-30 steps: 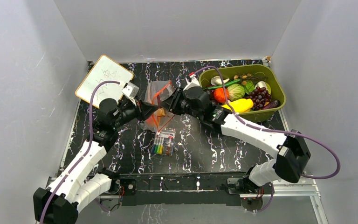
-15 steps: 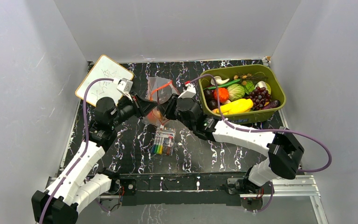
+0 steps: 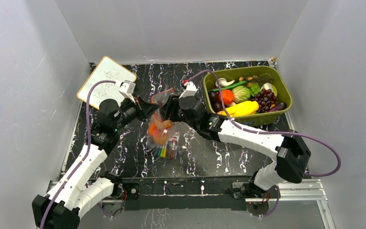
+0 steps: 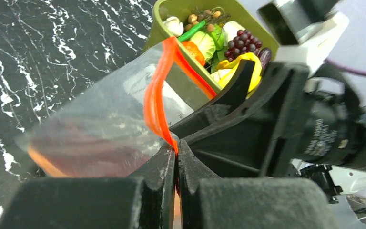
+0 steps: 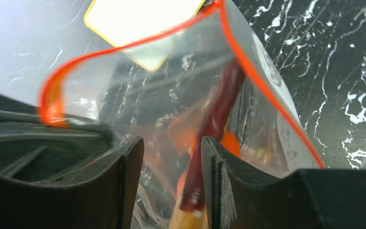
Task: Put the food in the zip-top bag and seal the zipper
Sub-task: Place the fake food in the zipper food storage bag, then pick up the fake vegetable from the bin.
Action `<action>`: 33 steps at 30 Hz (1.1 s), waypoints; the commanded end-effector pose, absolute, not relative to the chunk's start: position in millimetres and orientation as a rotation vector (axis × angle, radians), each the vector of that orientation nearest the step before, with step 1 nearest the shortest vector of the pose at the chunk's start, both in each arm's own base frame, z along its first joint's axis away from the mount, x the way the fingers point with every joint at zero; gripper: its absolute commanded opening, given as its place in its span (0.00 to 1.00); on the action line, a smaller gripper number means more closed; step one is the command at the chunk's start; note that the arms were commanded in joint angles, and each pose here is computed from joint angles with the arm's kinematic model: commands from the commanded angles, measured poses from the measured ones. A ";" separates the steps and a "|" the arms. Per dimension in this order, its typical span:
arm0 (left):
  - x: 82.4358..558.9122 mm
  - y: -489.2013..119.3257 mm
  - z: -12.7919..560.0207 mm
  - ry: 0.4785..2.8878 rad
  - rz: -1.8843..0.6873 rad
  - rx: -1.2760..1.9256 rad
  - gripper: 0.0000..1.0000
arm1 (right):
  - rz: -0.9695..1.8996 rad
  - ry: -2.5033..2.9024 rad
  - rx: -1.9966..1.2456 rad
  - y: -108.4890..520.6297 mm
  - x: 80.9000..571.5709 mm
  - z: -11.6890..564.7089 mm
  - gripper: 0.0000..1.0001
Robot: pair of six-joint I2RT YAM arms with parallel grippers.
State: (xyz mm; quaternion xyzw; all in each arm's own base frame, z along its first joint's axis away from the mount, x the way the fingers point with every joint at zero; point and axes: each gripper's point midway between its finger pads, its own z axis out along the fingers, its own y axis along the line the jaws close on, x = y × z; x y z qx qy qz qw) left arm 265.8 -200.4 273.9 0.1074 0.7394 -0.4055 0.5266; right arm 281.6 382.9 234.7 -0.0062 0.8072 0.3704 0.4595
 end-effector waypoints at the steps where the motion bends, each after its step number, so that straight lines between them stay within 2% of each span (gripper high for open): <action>1: 267.7 -193.6 308.0 1.661 -0.878 0.325 0.00 | 0.980 1.928 -0.181 390.8 269.9 289.4 0.47; 7: 272.3 -184.6 309.3 1.643 -0.775 0.367 0.00 | 1.035 1.896 -0.354 395.7 253.3 324.8 0.48; 10: 291.3 -162.0 302.2 1.645 -0.536 0.414 0.00 | 0.947 1.860 -0.454 370.2 255.3 351.4 0.52; 13: 301.1 -153.6 277.8 1.681 -0.446 0.425 0.00 | 0.886 1.858 -0.449 344.8 269.2 358.8 0.55; 16: 307.0 -146.8 263.9 1.703 -0.383 0.433 0.00 | 0.790 1.908 -0.438 318.0 285.5 347.6 0.56; 21: 298.3 -138.5 235.9 1.789 -0.331 0.476 0.00 | 0.433 2.033 -0.321 244.5 324.9 305.5 0.56; 33: 300.0 -119.8 225.7 1.852 -0.300 0.260 0.00 | 0.043 2.075 -0.181 158.2 375.0 274.1 0.52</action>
